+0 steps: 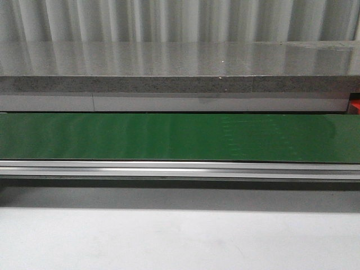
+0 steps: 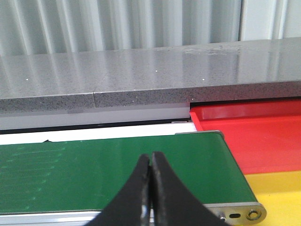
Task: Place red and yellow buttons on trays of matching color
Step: 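Move the left gripper over the cluster of red and yellow buttons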
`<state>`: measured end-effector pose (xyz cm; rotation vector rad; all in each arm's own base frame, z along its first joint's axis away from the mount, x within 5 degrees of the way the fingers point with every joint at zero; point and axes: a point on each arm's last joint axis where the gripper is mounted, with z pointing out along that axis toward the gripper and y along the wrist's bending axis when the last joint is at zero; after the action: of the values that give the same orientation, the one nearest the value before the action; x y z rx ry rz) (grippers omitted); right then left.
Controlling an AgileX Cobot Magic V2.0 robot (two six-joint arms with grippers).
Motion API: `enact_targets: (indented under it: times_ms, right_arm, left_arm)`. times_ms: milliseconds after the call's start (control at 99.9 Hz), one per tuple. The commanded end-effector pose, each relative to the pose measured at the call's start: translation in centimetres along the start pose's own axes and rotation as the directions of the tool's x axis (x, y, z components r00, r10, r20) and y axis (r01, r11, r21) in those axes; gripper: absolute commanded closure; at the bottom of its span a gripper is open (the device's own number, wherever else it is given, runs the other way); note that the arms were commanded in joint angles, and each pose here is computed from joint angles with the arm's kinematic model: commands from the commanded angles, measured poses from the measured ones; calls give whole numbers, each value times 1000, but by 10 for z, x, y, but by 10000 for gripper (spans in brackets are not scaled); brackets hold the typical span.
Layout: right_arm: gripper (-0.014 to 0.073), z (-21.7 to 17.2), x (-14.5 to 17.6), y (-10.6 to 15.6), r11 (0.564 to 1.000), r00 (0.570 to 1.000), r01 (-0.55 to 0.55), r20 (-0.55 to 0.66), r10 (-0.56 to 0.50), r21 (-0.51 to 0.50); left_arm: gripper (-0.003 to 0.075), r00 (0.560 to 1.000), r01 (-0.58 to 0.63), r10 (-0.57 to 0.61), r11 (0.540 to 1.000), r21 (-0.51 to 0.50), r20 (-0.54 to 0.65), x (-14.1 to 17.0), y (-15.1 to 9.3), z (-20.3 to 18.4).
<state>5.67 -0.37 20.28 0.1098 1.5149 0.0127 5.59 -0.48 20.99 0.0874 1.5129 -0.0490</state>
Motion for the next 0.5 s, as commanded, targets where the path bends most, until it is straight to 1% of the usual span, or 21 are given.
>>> enact_targets:
  times_ms: [0,230,410,460,490]
  right_arm:
    - [663,-3,-16,2,1000,992,13,124,-11,-12]
    - [663,-3,-16,2,1000,992,13,124,-11,-12]
    - [663,-3,-16,2,1000,992,13,124,-11,-12]
    - [663,-3,-16,2,1000,992,13,124,-11,-12]
    - [663,-3,-16,2,1000,992,13,124,-11,-12]
  left_arm:
    - [741,997,8,-8,1000,11,78,5,-1,-2]
    - [741,997,8,-8,1000,11,82,4,-1,-2]
    - [741,972,-4,-1,1000,21,235,-15,-2,-5]
    - [741,967,-4,-1,1000,19,254,-24,-2,-6]
    - [741,970,-3,-1,1000,16,242,-29,-1,-7]
